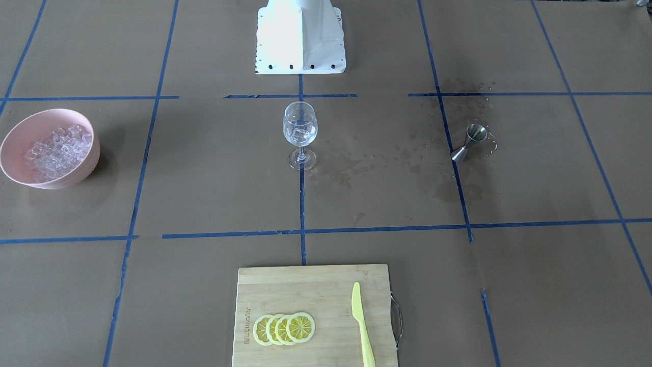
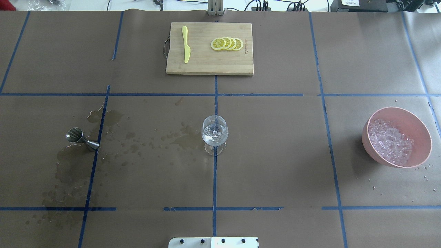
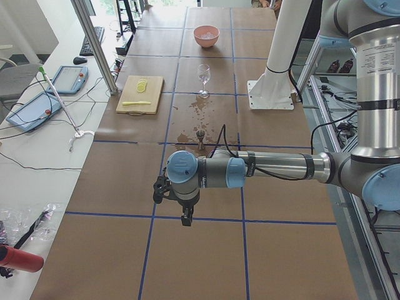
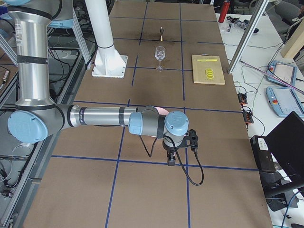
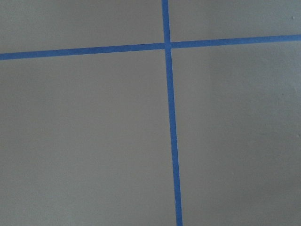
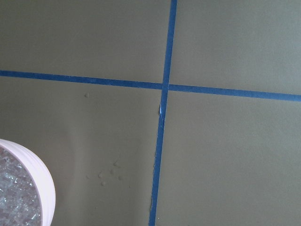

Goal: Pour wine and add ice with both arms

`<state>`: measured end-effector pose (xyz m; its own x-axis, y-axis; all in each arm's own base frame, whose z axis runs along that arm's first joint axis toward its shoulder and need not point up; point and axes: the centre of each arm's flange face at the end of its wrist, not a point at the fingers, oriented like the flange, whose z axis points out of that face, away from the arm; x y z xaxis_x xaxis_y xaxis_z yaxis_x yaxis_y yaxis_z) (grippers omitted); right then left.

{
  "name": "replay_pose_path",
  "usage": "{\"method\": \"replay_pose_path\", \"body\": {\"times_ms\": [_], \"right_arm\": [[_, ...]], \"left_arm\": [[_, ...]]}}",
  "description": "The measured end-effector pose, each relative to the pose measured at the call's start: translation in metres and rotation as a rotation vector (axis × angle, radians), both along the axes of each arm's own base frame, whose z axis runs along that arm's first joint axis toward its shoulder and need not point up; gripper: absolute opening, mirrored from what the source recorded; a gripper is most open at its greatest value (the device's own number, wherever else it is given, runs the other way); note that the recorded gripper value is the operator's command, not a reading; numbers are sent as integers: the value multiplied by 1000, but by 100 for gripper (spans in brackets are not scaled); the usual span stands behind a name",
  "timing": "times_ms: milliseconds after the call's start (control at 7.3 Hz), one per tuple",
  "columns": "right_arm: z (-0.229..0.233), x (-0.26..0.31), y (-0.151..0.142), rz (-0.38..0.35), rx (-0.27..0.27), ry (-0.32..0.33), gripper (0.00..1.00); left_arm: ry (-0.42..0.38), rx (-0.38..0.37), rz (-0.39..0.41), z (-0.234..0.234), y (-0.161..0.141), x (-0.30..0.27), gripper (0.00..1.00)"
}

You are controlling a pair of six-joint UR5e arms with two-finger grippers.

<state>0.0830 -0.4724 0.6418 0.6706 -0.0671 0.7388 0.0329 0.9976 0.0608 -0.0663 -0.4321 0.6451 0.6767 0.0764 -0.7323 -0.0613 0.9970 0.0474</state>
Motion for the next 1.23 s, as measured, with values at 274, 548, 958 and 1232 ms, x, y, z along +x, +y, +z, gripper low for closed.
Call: {"method": "replay_pose_path", "body": {"times_ms": [274, 548, 958, 1232], "right_arm": [[10, 0, 2, 41, -33, 0, 100], [20, 0, 2, 48, -34, 1, 100], [27, 0, 1, 61, -46, 1, 100], [25, 0, 0, 120, -105, -2, 100]], "left_arm": [[0, 1, 0, 0, 0, 0, 100], [0, 1, 0, 0, 0, 0, 100], [0, 2, 0, -1, 0, 0, 100], [0, 3, -1, -1, 0, -1, 100]]}}
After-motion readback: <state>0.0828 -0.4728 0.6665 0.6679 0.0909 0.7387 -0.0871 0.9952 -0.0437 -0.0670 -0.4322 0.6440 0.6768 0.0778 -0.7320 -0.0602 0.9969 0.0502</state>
